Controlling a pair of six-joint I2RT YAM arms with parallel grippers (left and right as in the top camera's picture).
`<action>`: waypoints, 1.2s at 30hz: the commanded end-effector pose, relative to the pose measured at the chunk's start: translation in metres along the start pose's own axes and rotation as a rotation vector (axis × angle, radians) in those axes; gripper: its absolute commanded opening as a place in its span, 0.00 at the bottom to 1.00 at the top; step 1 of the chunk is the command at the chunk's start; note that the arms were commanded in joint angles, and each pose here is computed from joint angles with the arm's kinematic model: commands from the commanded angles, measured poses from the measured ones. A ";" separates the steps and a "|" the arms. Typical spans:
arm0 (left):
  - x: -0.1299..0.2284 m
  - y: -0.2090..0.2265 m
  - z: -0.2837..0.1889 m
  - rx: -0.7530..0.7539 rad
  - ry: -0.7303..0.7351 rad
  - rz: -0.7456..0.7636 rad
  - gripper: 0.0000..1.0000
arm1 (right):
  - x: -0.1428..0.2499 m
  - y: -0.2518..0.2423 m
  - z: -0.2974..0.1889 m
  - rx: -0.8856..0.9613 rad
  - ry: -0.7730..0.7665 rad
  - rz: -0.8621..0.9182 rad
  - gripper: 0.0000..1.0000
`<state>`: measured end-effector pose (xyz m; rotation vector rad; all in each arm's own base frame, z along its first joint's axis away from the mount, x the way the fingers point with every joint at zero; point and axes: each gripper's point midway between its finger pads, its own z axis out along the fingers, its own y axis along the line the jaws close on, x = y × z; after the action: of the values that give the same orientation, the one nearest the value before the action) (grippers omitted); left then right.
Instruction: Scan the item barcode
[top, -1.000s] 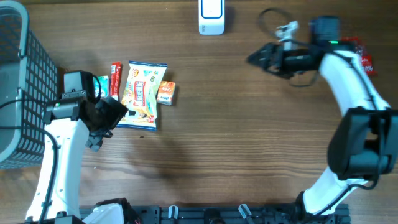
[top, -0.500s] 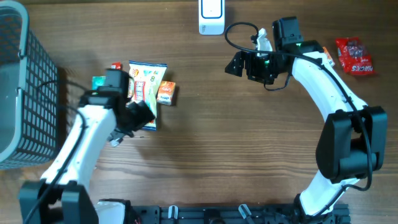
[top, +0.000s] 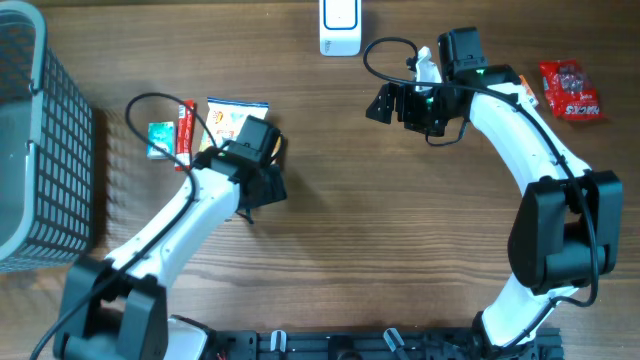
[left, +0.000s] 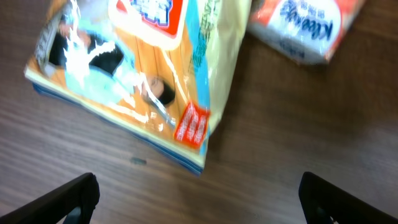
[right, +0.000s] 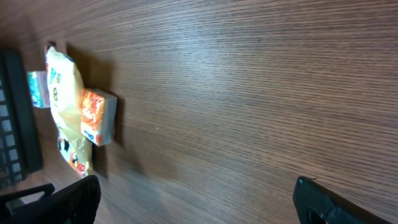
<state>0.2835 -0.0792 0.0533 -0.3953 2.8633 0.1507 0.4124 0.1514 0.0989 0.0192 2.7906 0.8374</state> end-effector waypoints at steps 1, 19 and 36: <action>-0.010 0.003 0.013 -0.103 -0.077 0.030 1.00 | -0.001 -0.007 0.000 0.032 -0.007 0.014 0.99; -0.026 0.015 0.047 -0.302 -0.168 0.082 0.92 | 0.002 -0.009 0.000 0.040 0.005 0.009 1.00; -0.032 0.020 0.044 -0.335 -0.203 0.084 0.22 | 0.002 -0.008 0.000 0.040 0.005 0.009 1.00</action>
<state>0.3184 -0.0508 0.0224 -0.3021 2.6639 0.6154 0.4104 0.1477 0.0960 0.0310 2.8092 0.8061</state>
